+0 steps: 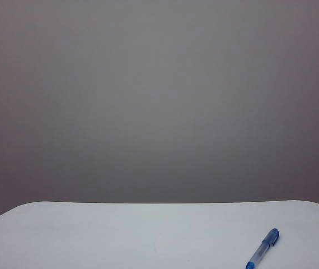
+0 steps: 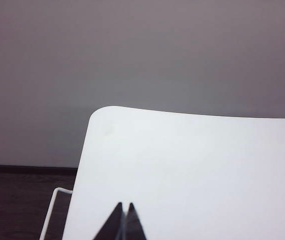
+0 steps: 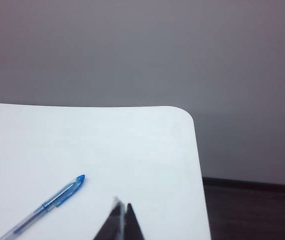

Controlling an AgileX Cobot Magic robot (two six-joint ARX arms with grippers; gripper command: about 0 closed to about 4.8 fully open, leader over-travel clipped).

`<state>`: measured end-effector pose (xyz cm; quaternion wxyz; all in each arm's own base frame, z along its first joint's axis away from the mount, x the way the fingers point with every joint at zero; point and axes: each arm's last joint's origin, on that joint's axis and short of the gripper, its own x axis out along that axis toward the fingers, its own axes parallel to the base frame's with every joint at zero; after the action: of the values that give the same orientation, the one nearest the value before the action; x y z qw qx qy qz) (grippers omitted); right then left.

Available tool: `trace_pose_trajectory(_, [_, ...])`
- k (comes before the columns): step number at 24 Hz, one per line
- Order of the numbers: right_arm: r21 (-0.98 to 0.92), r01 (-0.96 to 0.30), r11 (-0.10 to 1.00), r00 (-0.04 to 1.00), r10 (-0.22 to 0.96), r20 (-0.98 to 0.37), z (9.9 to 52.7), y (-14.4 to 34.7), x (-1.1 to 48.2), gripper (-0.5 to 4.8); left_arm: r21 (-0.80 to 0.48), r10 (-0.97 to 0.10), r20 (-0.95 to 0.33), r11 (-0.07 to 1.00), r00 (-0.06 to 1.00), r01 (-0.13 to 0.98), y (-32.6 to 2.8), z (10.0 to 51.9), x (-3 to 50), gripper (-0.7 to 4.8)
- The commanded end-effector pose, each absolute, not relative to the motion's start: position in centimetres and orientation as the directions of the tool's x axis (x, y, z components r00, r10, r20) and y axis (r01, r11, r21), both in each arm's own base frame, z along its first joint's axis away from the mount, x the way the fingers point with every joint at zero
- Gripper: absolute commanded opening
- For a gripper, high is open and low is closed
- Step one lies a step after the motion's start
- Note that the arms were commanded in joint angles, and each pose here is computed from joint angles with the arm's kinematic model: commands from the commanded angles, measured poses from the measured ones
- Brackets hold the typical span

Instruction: Pick up the pen and remove the cap.

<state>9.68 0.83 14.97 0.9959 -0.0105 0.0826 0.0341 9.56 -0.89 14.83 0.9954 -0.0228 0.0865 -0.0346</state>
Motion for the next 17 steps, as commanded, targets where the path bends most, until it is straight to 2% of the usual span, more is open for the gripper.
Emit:
trace_pose_trajectory(1, [0.053,-0.062,0.997,0.985,0.069,-0.156,14.9,0.8,9.7,-0.01,-0.047,-0.069,-0.175,0.997,0.982,0.061,-0.9,14.8,9.5,-0.06])
trace_pose_trajectory(5, [0.055,-0.062,0.997,0.985,0.070,-0.156,14.9,0.8,9.7,-0.01,-0.062,-0.081,-0.176,0.996,0.981,0.071,-0.9,14.8,9.5,-0.06])
trace_pose_trajectory(7, [0.118,-0.057,0.991,0.988,0.073,-0.139,15.1,0.9,9.8,-0.01,-0.146,-0.157,-0.148,0.980,0.976,0.136,-1.1,15.1,9.5,-0.06])
trace_pose_trajectory(9, [0.225,-0.058,0.973,0.995,0.074,-0.067,15.8,0.9,9.8,-0.01,-0.261,-0.166,-0.116,0.956,0.979,0.131,-1.1,16.1,9.5,-0.06])
trace_pose_trajectory(12, [0.319,-0.028,0.947,0.999,0.022,0.024,16.8,0.7,9.9,-0.03,-0.270,-0.145,-0.113,0.957,0.983,0.110,-1.1,17.7,9.5,-0.06])
trace_pose_trajectory(17, [0.366,0.009,0.931,1.000,-0.015,0.012,19.8,0.7,10.4,-0.03,-0.233,-0.140,-0.140,0.967,0.980,0.105,-1.2,23.4,11.1,-0.06])
